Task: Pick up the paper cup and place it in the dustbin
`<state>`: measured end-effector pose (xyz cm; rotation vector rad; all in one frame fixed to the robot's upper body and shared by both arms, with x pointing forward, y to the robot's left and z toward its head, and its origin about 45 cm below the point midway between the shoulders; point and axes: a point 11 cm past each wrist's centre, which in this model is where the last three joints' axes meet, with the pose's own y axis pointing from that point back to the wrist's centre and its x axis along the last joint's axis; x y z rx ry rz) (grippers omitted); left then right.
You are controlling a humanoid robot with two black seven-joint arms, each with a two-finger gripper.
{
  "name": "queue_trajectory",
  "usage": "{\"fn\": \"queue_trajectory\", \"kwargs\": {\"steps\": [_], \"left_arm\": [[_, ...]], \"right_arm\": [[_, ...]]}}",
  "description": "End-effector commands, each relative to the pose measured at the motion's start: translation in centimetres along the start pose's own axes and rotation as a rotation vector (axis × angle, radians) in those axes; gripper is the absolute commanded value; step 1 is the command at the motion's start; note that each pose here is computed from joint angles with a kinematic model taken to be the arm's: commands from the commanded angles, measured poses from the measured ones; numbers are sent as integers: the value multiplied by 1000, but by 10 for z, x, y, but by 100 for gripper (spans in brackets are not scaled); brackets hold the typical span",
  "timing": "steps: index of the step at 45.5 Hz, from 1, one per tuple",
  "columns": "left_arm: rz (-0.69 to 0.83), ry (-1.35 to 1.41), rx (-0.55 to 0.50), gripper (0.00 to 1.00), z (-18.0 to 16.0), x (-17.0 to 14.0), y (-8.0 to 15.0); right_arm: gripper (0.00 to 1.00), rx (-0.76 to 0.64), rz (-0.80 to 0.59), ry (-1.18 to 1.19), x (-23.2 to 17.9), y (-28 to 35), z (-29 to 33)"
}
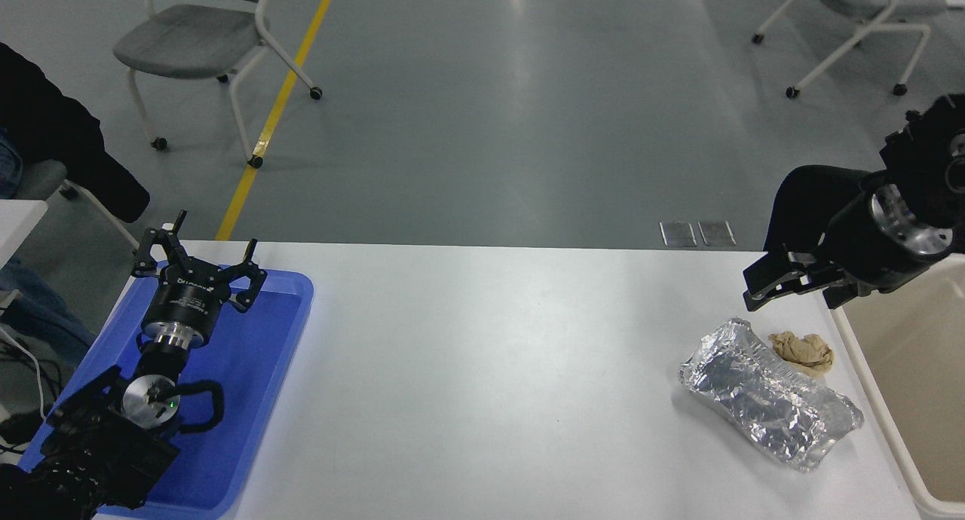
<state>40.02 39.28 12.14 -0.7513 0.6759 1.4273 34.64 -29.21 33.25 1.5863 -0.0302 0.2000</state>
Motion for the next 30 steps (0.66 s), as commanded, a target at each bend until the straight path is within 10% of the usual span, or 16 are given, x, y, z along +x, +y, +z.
{"fn": "queue_trajectory", "kwargs": {"steps": [1,30], "left_arm": [[-1,0,0,100,0,0,0],[2,-1,0,100,0,1,0]], "right_arm": [[100,-6,-43,29,4,17,-50],[100,-1,-44,61,1,55,-84]]}}
